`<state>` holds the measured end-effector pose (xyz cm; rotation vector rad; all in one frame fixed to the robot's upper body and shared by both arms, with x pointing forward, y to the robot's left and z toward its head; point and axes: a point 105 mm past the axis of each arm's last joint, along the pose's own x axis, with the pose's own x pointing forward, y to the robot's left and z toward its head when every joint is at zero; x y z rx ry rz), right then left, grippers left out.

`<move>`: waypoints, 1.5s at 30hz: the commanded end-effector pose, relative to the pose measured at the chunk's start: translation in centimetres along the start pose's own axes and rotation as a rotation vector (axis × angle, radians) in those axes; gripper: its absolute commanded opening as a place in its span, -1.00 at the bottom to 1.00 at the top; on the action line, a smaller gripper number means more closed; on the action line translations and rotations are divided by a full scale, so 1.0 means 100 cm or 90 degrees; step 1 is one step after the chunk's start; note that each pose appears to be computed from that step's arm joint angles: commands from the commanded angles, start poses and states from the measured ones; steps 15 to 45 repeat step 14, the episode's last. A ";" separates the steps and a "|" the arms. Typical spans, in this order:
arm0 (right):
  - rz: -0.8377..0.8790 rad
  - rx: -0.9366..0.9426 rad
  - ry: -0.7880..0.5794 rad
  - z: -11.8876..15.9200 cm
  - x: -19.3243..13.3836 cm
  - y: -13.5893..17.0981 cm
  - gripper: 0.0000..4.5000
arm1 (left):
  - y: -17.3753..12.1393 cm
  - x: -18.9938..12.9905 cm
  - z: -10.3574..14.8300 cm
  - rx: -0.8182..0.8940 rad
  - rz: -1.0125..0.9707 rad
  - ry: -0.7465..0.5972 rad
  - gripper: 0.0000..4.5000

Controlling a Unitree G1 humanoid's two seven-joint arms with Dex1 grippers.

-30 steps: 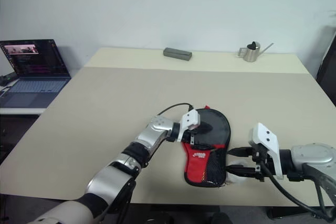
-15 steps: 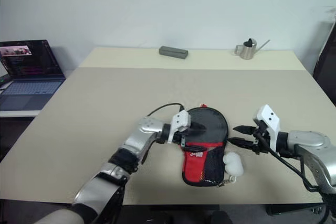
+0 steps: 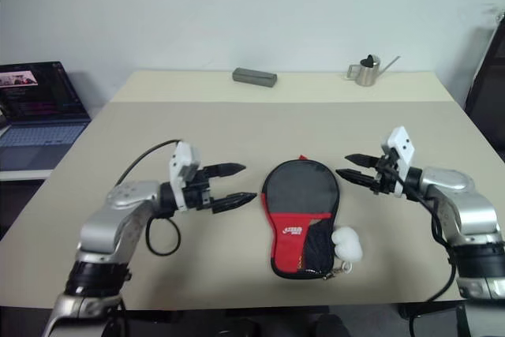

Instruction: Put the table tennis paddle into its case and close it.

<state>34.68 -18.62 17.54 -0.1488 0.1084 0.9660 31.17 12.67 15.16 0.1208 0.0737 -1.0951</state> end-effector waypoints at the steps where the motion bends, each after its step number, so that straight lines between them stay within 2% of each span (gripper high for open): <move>1: -0.008 -0.027 -0.014 0.009 -0.003 -0.021 0.13 | -0.002 -0.011 0.021 0.047 0.062 -0.033 1.00; 6: -0.060 -0.040 0.021 0.001 -0.013 -0.058 0.13 | -0.004 -0.008 0.022 0.080 0.110 -0.010 1.00; 14: -0.100 -0.062 0.051 -0.009 -0.014 -0.074 0.13 | 0.006 -0.012 0.001 0.082 0.154 0.027 1.00; 45: -0.100 -0.062 0.051 -0.009 -0.014 -0.074 0.13 | 0.006 -0.012 0.001 0.082 0.154 0.027 1.00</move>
